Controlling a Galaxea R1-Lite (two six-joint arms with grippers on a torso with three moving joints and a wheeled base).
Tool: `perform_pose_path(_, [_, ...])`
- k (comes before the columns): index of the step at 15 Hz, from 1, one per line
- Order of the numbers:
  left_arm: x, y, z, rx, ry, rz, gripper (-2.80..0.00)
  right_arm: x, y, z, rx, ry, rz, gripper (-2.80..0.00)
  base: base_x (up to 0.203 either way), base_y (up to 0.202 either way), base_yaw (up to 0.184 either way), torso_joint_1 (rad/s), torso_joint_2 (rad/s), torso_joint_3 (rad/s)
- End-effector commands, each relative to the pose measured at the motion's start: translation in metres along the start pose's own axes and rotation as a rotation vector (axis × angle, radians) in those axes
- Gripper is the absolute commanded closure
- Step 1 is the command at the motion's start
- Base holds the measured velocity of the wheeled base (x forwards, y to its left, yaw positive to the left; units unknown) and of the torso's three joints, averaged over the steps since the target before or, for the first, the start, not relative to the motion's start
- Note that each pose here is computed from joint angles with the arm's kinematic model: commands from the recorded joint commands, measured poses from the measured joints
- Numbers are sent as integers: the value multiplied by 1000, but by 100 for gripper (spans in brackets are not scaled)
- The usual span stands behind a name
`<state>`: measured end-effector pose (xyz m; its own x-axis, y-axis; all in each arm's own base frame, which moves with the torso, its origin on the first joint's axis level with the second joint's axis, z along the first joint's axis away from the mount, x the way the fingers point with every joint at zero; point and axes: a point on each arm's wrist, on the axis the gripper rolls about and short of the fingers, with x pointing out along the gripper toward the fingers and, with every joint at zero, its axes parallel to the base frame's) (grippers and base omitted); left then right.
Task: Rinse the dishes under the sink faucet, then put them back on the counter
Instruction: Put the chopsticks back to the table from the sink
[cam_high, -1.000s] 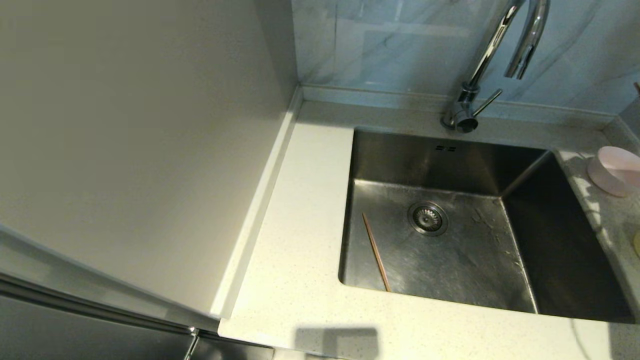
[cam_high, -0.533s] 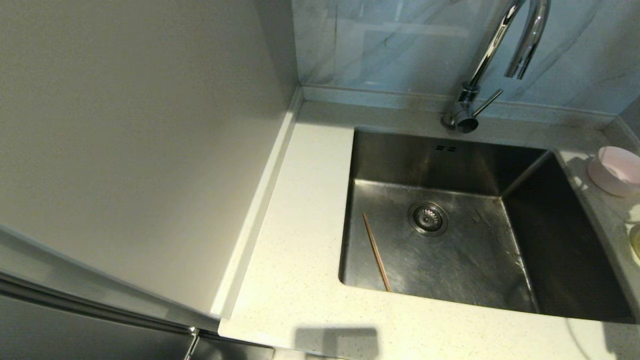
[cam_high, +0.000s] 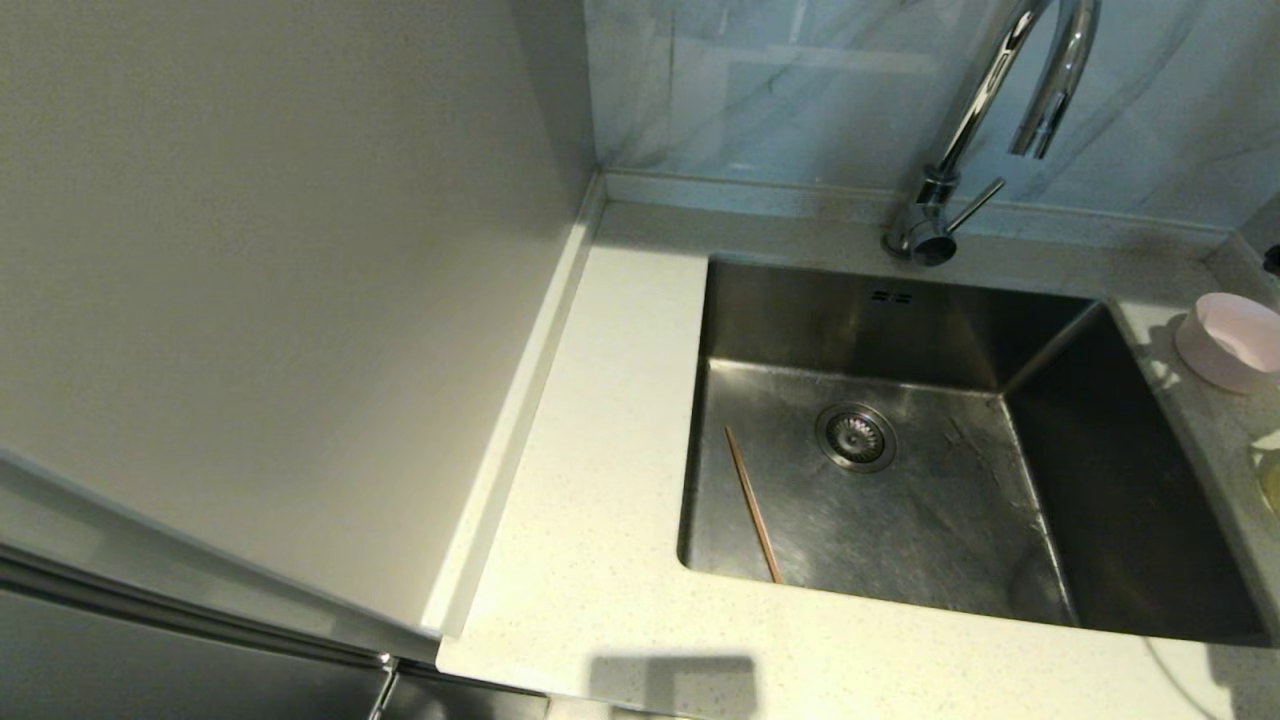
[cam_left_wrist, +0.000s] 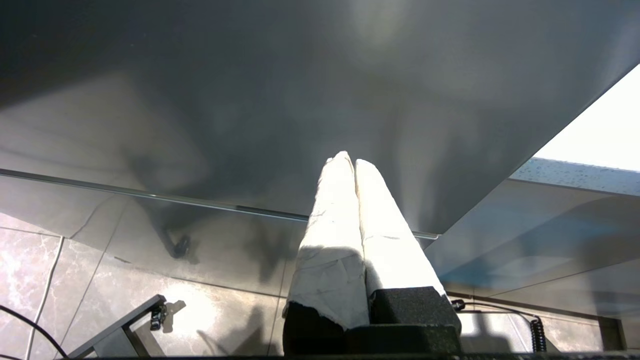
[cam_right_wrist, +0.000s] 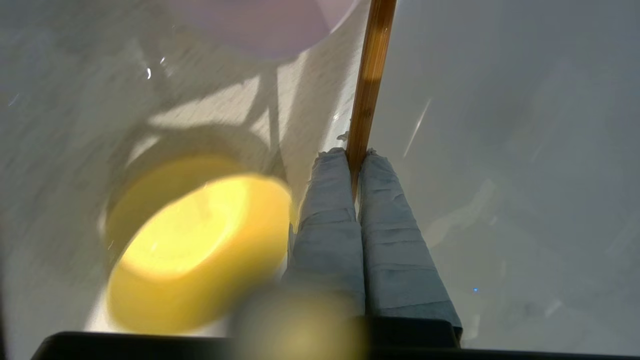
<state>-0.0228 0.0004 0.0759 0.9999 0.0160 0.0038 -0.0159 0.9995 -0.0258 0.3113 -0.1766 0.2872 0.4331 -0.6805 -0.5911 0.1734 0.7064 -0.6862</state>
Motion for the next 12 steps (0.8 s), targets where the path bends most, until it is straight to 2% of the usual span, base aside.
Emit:
perform_pose_path(1, [0, 0, 0, 0, -4, 1, 0, 15, 0, -1, 8, 16, -7, 0, 0, 0, 0, 0, 0, 0])
perform_pose_path(4, [0, 0, 0, 0, -4, 1, 0, 26, -4, 4, 23, -23, -46, 0, 0, 0, 0, 0, 0, 0])
perform_pose_path(12, [0, 0, 0, 0, -4, 1, 0, 34, 1, 5, 21, 8, -64, 0, 0, 0, 0, 0, 0, 0])
